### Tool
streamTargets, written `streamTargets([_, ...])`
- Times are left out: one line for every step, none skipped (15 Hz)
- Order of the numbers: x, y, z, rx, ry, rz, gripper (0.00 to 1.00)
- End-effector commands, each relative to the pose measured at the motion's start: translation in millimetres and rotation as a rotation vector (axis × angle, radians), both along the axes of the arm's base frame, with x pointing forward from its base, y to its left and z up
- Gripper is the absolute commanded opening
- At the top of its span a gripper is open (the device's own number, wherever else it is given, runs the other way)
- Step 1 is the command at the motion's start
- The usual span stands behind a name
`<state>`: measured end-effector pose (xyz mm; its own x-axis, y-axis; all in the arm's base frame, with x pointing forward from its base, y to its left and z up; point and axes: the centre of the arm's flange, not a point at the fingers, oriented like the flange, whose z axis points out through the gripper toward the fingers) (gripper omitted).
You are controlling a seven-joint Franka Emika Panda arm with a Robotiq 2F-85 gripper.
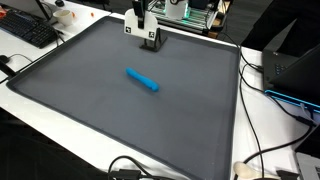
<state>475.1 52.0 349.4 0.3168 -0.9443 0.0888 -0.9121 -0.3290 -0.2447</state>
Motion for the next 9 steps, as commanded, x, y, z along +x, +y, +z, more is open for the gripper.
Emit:
streamTargets([31.1,29.2,13.3,-0.073,0.027,0.187,0.01])
streamTargets([37.9,38.7,15.2,-0.079,0.028,0.242,0.01])
streamTargets([43.7,46.9,16.5,-0.091,0.032,0.294,0.01])
streamTargets([50.1,55.0,16.6,-0.095,0.033,0.35,0.01])
streamTargets([55.8,61.4,15.9,-0.103,0.034,0.404,0.01])
streamTargets([60.9,67.0,14.7,-0.113,0.038,0.459,0.01])
streamTargets([66.6,71.9,12.0,-0.123,0.04,0.512,0.01])
streamTargets([71.1,75.8,9.8,-0.133,0.043,0.566,0.01])
streamTargets([75.9,79.6,7.3,-0.142,0.043,0.62,0.01])
